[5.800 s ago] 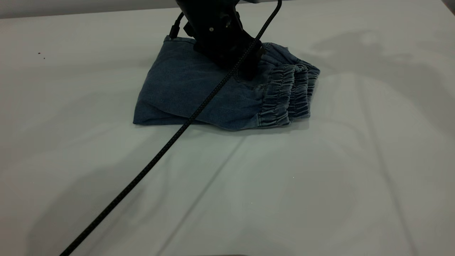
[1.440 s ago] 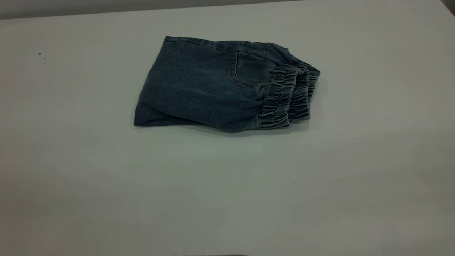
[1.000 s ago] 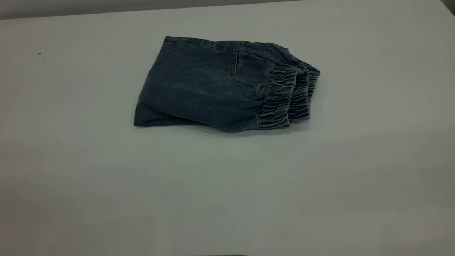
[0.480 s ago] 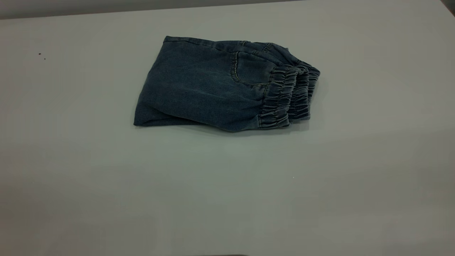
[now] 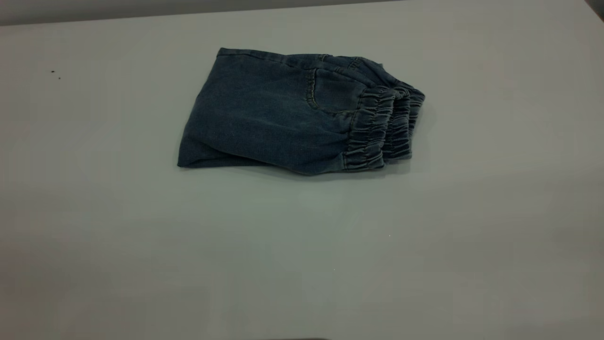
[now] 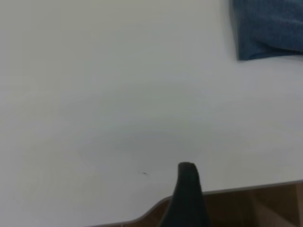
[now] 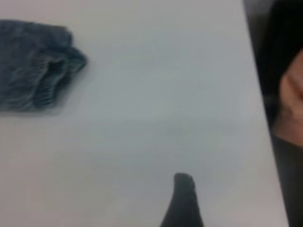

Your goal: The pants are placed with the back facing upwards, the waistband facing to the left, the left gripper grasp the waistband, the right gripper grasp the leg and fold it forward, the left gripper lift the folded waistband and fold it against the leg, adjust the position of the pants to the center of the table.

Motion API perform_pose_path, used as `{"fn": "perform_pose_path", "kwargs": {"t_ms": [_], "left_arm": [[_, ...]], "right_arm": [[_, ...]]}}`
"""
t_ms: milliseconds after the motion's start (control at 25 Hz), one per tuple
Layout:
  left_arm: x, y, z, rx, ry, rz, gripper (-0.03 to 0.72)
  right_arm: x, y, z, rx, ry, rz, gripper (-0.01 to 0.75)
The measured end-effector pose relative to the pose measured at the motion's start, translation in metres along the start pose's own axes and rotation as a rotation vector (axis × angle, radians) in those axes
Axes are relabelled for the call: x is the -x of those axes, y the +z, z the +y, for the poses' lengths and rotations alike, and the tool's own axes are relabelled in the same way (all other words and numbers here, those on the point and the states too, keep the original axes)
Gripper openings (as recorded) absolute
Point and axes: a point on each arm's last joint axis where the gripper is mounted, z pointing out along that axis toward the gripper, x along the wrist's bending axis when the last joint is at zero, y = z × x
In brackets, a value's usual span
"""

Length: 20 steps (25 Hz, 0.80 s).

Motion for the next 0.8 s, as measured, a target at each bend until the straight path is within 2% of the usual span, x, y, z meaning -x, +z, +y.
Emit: {"fn": "perform_pose_path", "kwargs": {"t_ms": [800], "left_arm": [[0.0000, 0.0000, 0.0000, 0.000, -0.001, 0.000, 0.545]], "right_arm": [[0.0017, 0.0000, 0.0002, 0.003, 0.025, -0.019, 0.495]]}}
